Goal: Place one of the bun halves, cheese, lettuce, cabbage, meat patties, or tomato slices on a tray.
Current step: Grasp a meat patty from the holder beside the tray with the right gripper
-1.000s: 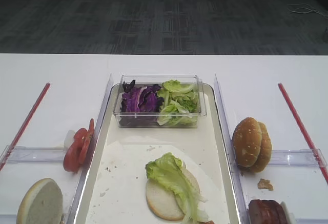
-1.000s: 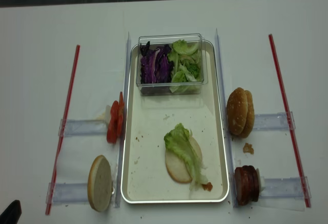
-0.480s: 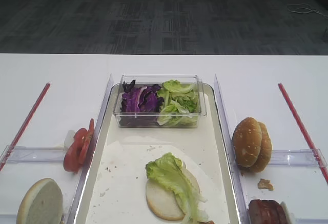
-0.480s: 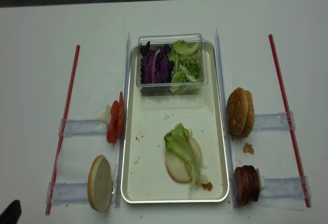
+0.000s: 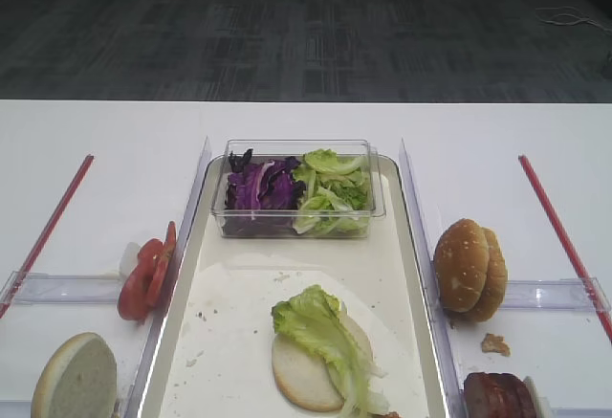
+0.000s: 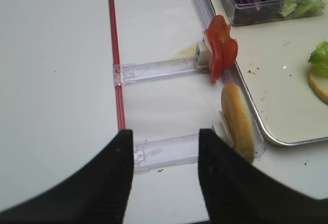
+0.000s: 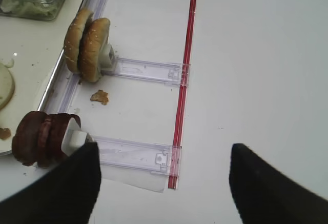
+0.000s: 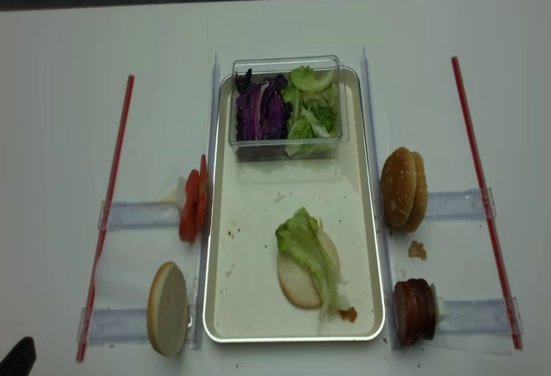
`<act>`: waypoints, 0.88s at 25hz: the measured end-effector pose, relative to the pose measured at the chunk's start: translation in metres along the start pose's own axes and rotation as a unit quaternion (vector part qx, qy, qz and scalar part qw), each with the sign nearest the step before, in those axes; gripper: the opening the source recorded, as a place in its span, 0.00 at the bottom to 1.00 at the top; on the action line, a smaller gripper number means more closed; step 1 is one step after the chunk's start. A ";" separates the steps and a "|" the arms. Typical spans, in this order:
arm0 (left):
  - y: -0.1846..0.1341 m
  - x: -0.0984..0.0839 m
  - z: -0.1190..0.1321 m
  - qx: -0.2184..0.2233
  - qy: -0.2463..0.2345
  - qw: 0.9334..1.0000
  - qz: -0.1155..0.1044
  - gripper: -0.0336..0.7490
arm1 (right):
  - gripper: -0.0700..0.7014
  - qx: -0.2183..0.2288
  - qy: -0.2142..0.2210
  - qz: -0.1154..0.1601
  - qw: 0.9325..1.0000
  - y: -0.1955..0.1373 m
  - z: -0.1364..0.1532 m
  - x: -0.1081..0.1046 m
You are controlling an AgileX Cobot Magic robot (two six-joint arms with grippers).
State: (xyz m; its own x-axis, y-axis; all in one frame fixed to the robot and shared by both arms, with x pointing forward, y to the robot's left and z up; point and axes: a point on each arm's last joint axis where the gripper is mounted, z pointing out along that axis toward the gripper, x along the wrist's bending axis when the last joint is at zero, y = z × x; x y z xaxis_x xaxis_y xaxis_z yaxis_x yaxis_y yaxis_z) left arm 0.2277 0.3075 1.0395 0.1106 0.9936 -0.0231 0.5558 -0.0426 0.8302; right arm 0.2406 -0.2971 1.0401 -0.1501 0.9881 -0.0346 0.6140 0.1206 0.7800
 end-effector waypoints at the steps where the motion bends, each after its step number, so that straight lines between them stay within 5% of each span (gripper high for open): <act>1: 0.000 0.000 0.000 0.000 0.000 1.000 0.000 0.41 | 0.79 0.007 -0.001 0.002 1.000 0.002 0.000 0.000; 7: 0.000 0.000 0.000 0.000 0.000 1.000 0.000 0.41 | 0.79 0.064 -0.004 0.007 0.998 0.017 0.003 -0.002; 13: 0.000 0.000 0.000 0.000 0.000 1.000 0.000 0.41 | 0.79 0.124 -0.005 0.045 0.991 0.036 0.009 -0.003; 22: 0.000 0.000 0.000 0.000 0.004 1.000 -0.003 0.41 | 0.79 0.187 -0.005 0.065 0.980 0.071 0.028 -0.005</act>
State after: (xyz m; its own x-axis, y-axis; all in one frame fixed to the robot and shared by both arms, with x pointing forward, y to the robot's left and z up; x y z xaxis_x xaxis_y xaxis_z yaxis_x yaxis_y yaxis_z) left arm 0.2276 0.3074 1.0395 0.1015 0.9946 -0.0231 0.5562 -0.0375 0.8302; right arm 0.3062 -0.2909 1.0781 -0.0440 0.9981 0.0422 0.8688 0.0174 0.4948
